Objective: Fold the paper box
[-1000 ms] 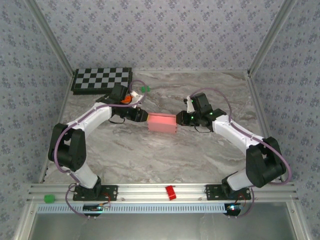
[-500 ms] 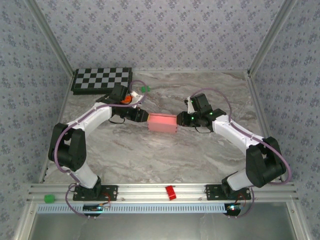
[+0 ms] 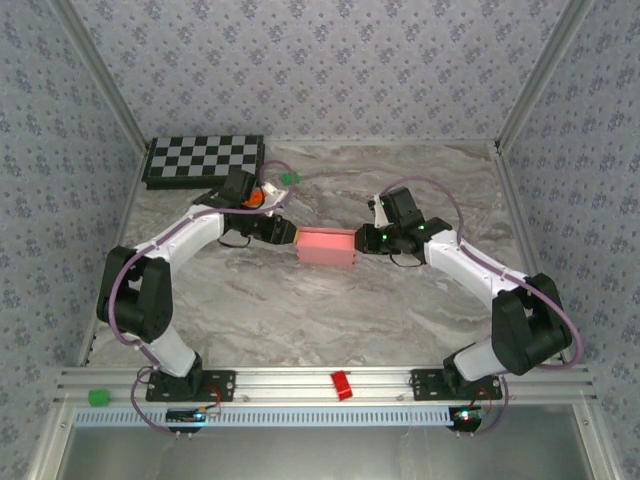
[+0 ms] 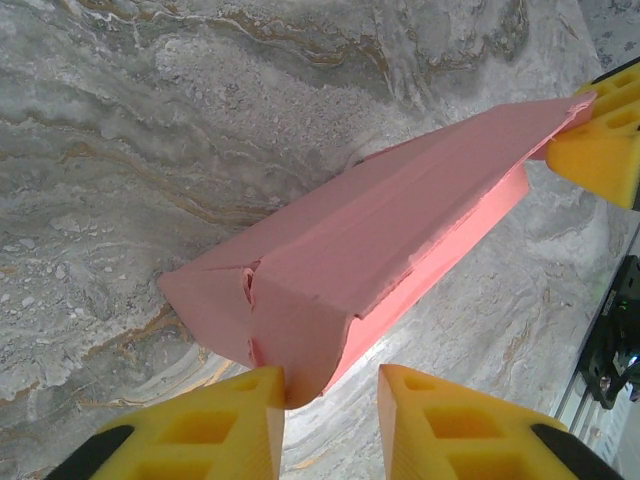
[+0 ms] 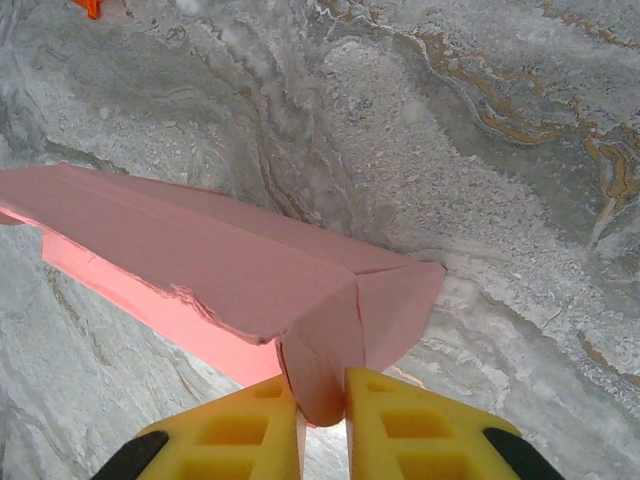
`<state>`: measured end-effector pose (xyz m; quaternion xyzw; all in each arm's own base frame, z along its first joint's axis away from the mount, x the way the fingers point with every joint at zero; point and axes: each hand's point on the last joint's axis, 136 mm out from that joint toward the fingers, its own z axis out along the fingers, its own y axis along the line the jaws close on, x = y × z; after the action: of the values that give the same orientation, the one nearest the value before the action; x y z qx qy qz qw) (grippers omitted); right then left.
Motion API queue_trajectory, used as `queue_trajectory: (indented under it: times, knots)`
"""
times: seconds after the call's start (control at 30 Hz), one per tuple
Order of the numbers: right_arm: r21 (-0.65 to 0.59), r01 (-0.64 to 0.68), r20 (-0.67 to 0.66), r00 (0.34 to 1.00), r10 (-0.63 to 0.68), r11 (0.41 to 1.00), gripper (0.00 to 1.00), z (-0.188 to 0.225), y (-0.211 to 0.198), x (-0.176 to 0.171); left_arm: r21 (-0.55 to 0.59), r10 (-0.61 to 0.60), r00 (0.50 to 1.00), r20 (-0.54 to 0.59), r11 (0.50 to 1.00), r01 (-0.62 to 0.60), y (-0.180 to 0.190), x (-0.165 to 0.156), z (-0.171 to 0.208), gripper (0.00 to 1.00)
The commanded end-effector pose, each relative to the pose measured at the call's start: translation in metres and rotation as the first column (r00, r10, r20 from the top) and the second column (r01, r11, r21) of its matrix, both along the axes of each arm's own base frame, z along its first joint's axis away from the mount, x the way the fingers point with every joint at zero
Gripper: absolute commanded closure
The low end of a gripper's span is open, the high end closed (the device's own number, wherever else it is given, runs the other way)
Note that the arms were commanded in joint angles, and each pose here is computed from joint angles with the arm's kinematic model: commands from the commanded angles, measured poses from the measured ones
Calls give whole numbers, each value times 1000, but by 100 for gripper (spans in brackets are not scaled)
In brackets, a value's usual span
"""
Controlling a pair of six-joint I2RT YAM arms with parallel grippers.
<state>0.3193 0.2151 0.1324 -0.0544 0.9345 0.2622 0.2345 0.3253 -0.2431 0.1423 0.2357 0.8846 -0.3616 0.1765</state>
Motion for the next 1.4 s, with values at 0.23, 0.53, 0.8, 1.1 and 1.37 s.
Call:
queue_trajectory:
  times: [0.23,0.53,0.8,1.1,1.37]
  knots:
    - [40,-26,16,1000,26,999,84,12,11,4,-42,-37,999,-17,998,36,-9,-6,4,75]
    - [57,-34,7,999,34,998,84,11,14,4,-46,-42,999,-24,998,41,-11,-7,3,75]
    - [66,-39,-3,999,39,997,84,10,16,4,-39,-47,998,-39,998,45,-11,-9,-2,77]
    - [73,-41,-7,999,42,996,84,9,18,4,-28,-46,998,-40,999,45,-11,-8,-5,79]
    - [76,-42,-6,999,42,996,84,11,19,4,-4,-24,999,-25,1000,24,-7,-5,-5,79]
